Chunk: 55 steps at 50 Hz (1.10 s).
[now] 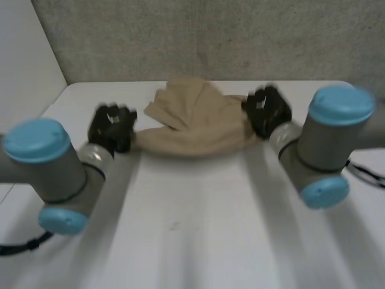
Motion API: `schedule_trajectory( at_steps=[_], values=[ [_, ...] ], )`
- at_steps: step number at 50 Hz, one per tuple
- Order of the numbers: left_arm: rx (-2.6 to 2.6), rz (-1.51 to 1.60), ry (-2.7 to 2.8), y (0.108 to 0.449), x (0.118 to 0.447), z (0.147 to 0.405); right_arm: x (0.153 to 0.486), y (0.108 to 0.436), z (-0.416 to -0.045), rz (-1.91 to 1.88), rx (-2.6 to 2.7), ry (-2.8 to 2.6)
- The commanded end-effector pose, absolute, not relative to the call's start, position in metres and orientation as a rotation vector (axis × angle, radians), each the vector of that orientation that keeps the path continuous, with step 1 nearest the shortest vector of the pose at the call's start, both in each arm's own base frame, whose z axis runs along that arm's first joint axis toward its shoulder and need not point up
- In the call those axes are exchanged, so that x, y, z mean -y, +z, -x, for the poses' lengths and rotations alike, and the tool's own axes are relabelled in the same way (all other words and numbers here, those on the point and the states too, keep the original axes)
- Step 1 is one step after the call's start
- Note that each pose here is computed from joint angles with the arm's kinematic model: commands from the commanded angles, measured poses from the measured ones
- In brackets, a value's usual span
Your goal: Fold the shorts.
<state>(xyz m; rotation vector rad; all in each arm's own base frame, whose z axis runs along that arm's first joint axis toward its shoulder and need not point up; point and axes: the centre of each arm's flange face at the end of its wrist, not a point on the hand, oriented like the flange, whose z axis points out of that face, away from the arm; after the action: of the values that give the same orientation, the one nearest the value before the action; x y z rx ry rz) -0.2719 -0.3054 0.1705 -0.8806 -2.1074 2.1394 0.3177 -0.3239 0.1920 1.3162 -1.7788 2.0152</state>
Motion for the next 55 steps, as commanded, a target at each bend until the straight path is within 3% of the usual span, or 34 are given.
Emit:
schedule_trajectory(
  at_steps=[1, 4, 9, 12, 21, 25, 33, 39, 47, 55],
  values=[
    [2.280, 1.024, 1.893, 0.128, 0.274, 0.270, 0.307, 0.126, -0.306, -1.417, 1.981, 1.758],
    [2.331, 1.097, 1.826, 0.145, 0.257, 0.263, 0.291, 0.134, -0.298, -1.440, 2.007, 1.730],
    [2.420, 1.162, 1.688, 0.168, 0.225, 0.248, 0.262, 0.192, -0.284, -1.434, 1.945, 1.757],
    [2.480, 1.211, 1.580, 0.176, 0.202, 0.237, 0.248, 0.205, -0.274, -1.489, 1.968, 1.665],
    [2.527, 1.637, 1.192, 0.186, 0.125, 0.209, 0.160, 0.185, -0.230, -1.976, 2.158, 0.796],
    [2.437, 1.747, 1.219, 0.193, 0.113, 0.214, 0.167, 0.181, -0.234, -1.954, 2.114, 0.893],
    [2.308, 1.617, 1.637, 0.204, 0.174, 0.249, 0.205, 0.184, -0.253, -1.735, 2.120, 1.215],
    [2.167, 1.391, 1.947, 0.207, 0.239, 0.287, 0.244, 0.185, -0.268, -1.544, 2.117, 1.436],
    [2.053, 1.188, 2.230, 0.187, 0.309, 0.321, 0.297, 0.190, -0.288, -1.336, 1.912, 1.716],
    [1.961, 1.071, 2.407, 0.162, 0.359, 0.344, 0.339, 0.163, -0.308, -1.302, 1.773, 1.769]
  ],
)
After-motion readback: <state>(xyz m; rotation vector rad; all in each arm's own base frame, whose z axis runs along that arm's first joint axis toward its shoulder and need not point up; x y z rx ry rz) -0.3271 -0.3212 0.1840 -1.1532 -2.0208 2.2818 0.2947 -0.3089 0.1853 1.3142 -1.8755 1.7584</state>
